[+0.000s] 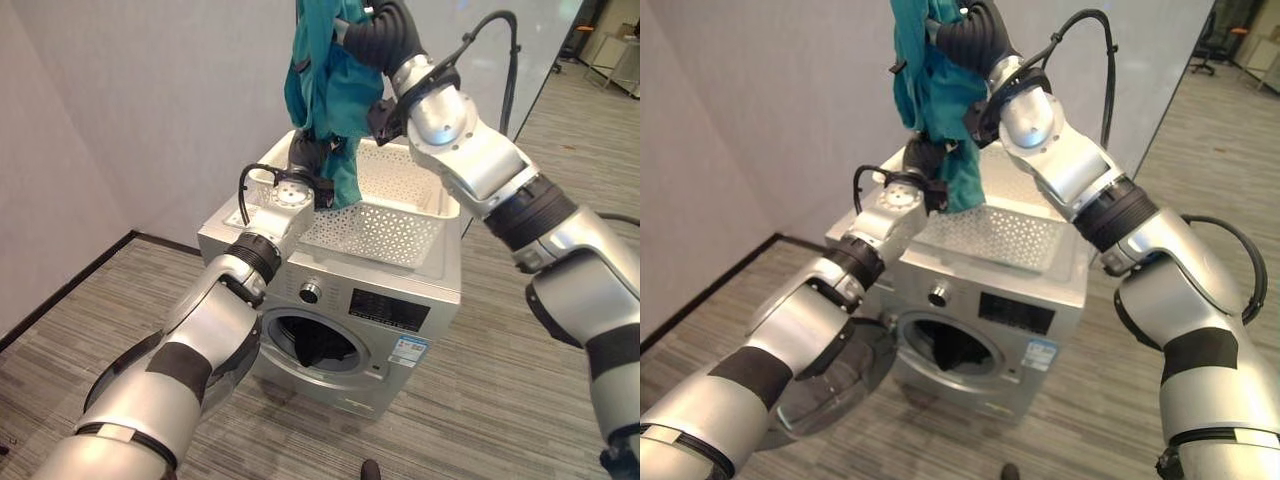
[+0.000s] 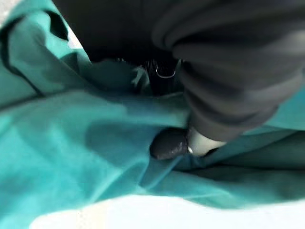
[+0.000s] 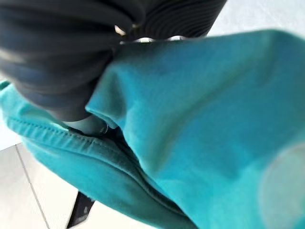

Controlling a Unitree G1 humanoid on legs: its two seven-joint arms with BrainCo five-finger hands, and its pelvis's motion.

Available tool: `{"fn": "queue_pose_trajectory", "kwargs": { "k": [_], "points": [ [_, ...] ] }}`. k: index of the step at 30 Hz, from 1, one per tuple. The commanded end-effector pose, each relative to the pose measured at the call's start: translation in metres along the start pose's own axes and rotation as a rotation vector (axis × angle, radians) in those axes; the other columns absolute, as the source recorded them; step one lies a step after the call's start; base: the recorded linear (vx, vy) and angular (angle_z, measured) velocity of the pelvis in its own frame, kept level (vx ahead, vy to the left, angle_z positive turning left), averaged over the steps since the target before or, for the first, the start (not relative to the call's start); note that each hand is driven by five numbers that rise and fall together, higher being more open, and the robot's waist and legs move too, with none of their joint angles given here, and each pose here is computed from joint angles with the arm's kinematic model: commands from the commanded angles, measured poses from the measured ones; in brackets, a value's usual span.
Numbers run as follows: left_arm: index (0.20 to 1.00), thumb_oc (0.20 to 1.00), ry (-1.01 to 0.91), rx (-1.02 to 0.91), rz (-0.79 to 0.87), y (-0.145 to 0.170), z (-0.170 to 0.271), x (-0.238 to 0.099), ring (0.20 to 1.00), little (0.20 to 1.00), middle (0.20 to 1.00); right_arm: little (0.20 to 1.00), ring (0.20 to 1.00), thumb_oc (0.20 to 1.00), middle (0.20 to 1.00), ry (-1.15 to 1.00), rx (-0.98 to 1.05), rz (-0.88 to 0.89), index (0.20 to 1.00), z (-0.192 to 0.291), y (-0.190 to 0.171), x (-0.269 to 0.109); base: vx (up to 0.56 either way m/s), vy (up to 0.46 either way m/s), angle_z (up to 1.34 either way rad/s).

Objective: Grab the laundry basket,head to the washer,open it,put in the laundry and shut it.

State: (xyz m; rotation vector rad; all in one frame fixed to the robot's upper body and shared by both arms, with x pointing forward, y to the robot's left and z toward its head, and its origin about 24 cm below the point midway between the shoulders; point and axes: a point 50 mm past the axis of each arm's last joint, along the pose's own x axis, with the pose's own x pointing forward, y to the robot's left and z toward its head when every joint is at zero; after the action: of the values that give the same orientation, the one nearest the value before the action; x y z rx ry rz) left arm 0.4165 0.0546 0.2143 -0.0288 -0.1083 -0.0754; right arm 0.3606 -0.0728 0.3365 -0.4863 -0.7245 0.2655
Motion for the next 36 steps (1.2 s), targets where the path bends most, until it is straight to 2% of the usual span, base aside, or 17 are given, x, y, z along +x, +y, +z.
{"fn": "queue_pose_trajectory", "kwargs": {
  "k": [1, 6, 7, 8, 9, 13, 19, 22, 23, 25, 26, 31, 34, 35, 36],
  "points": [
    [0.2, 0.2, -0.155, -0.024, 0.044, 0.015, 0.052, 0.008, 0.2, 0.2, 0.2, 0.2, 0.2, 0.2, 0.2, -0.128, 0.003, -0.13, 0.2, 0.029, -0.042, 0.01, 0.0, 0.0, 0.0],
    [0.2, 0.2, -0.176, -0.068, 0.069, 0.026, 0.054, 0.007, 0.2, 0.2, 0.2, 0.2, 0.2, 0.2, 0.2, -0.108, 0.035, -0.119, 0.2, 0.015, -0.046, -0.006, 0.0, 0.0, 0.0],
    [0.2, 0.2, -0.175, -0.067, 0.073, 0.028, 0.053, 0.007, 0.2, 0.2, 0.2, 0.291, 0.291, 0.291, 0.291, -0.098, 0.039, -0.111, 0.291, 0.012, -0.047, -0.007, 0.0, 0.0, 0.0],
    [0.2, 0.2, -0.175, -0.067, 0.072, 0.028, 0.053, 0.007, 0.2, 0.2, 0.2, 0.404, 0.404, 0.404, 0.404, -0.097, 0.04, -0.111, 0.404, 0.012, -0.047, -0.007, 0.0, 0.0, 0.0],
    [0.2, 0.2, -0.193, -0.058, 0.088, 0.038, 0.056, 0.007, 0.2, 0.2, 0.2, 1.0, 1.0, 1.0, 1.0, -0.067, 0.055, -0.086, 1.0, 0.005, -0.05, -0.012, 0.0, 0.0, 0.0],
    [0.2, 0.2, -0.231, -0.059, 0.126, 0.06, 0.064, 0.006, 0.2, 0.2, 0.2, 1.0, 1.0, 1.0, 1.0, -0.053, 0.147, -0.135, 1.0, -0.006, -0.069, -0.028, 0.0, 0.0, 0.0],
    [0.2, 0.2, -0.287, -0.055, 0.14, 0.072, 0.075, 0.004, 0.2, 0.2, 0.2, 1.0, 1.0, 1.0, 1.0, -0.02, 0.131, -0.278, 1.0, -0.022, -0.097, -0.044, 0.0, 0.0, 0.0],
    [0.2, 0.2, -0.326, -0.025, 0.146, 0.081, 0.084, 0.002, 0.2, 0.2, 0.2, 1.0, 1.0, 1.0, 1.0, 0.017, 0.025, -0.325, 1.0, -0.025, -0.12, -0.052, 0.0, 0.0, 0.0],
    [0.2, 0.2, -0.336, -0.015, 0.155, 0.088, 0.087, 0.001, 0.2, 0.2, 0.2, 1.0, 1.0, 1.0, 1.0, 0.081, -0.101, -0.382, 1.0, -0.032, -0.143, -0.062, 0.01, 0.013, -0.05],
    [0.2, 0.2, -0.336, -0.015, 0.154, 0.088, 0.087, 0.001, 0.2, 0.2, 0.2, 1.0, 1.0, 1.0, 1.0, 0.081, -0.103, -0.383, 1.0, -0.032, -0.143, -0.063, 0.01, 0.011, -0.1],
    [0.2, 0.2, -0.361, 0.001, 0.17, 0.1, 0.091, -0.003, 0.2, 0.2, 0.2, 1.0, 1.0, 1.0, 1.0, 0.156, -0.253, -0.411, 1.0, -0.038, -0.164, -0.076, 0.02, 0.016, -0.11],
    [0.2, 0.2, -0.409, 0.036, 0.21, 0.129, 0.101, -0.012, 0.2, 0.2, 0.2, 1.0, 1.0, 1.0, 1.0, 0.416, -0.623, -0.455, 1.0, -0.048, -0.223, -0.125, 0.0, 0.006, -0.02],
    [0.2, 0.2, -0.436, 0.049, 0.211, 0.136, 0.105, -0.017, 0.2, 0.2, 0.2, 1.0, 1.0, 1.0, 1.0, 0.507, -0.686, -0.461, 1.0, -0.054, -0.237, -0.152, 0.01, 0.005, -0.04],
    [0.2, 0.2, -0.497, 0.05, 0.214, 0.149, 0.112, -0.028, 0.2, 0.2, 0.2, 1.0, 1.0, 1.0, 1.0, 0.645, -0.712, -0.47, 1.0, -0.068, -0.249, -0.195, 0.02, 0.006, -0.06],
    [0.2, 0.2, -0.494, 0.057, 0.198, 0.144, 0.111, -0.027, 0.2, 0.2, 0.2, 1.0, 1.0, 1.0, 1.0, 0.659, -0.708, -0.48, 1.0, -0.069, -0.25, -0.205, 0.0, 0.0, 0.0]
  ]
}}
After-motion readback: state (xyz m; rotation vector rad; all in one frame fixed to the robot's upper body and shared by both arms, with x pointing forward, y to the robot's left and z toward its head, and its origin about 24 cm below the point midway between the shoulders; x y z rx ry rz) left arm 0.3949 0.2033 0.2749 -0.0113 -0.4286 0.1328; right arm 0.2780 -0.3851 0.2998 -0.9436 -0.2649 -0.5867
